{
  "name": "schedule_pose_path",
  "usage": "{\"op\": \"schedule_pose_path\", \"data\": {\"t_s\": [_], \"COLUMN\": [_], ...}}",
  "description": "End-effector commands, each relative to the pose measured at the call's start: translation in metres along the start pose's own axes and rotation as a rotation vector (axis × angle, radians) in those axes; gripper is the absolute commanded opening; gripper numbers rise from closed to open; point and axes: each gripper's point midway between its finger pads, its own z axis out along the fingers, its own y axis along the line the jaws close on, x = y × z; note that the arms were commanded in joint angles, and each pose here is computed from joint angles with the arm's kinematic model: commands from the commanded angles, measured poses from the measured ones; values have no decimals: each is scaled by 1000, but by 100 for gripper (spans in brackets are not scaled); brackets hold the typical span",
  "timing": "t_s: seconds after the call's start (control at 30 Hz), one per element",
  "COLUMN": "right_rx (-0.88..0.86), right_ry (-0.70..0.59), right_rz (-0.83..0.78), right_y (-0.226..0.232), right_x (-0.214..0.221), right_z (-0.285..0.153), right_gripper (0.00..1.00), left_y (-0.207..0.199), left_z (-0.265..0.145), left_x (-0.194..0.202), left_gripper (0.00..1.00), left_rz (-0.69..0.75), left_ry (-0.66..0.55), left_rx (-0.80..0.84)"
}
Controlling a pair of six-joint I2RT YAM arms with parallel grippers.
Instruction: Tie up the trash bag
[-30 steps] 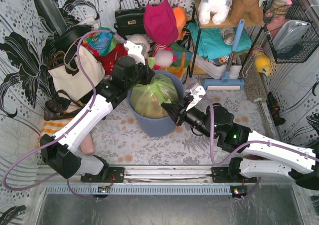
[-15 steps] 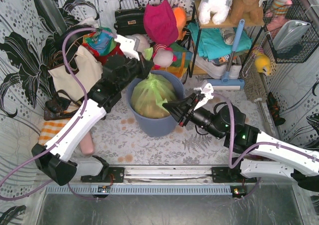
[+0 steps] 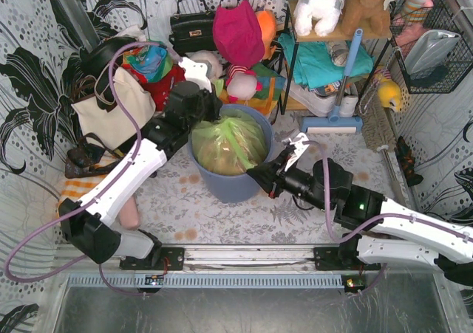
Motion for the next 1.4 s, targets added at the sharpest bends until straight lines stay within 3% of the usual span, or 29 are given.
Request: {"op": "schedule_pose_path", "data": {"t_s": [0.0,0.13,0.27,0.3,0.4,0.47,0.67,0.87,0.97,1.17,1.37], "right_rx": [-86,-54,60,70,122,198,320,388,403,422,373], "right_ry": [-119,-124,-47,-34,4,52,231,311,334,293,179], "right_rz": [27,44,27,26,78,113,178,185,182,167,133], "right_y": [28,27,14,14,10,2,-6,-14,-17,-21,-12], "right_x": [-61,-70,-71,-72,-67,-60,-22,7,17,2,-51], "right_z": [-6,0,8,9,15,17,33,45,49,45,36], "right_gripper": [0,0,0,10,54,60,58,57,50,0,0], "left_y": [-26,-35,-37,-37,-38,-39,-39,-39,-39,-40,-33], "left_z": [-24,-24,-17,-16,-15,-15,-16,-15,-15,-16,-18], "left_x": [-74,-78,-62,-59,-51,-49,-50,-49,-49,-51,-72], "left_gripper": [0,0,0,0,0,0,0,0,0,0,0], "left_rz": [-11,-10,-15,-19,-34,-38,-37,-38,-38,-35,-6], "left_ry": [-192,-175,-131,-127,-115,-111,-112,-110,-112,-117,-165], "left_rx": [102,139,160,163,173,178,179,182,184,185,134]}}
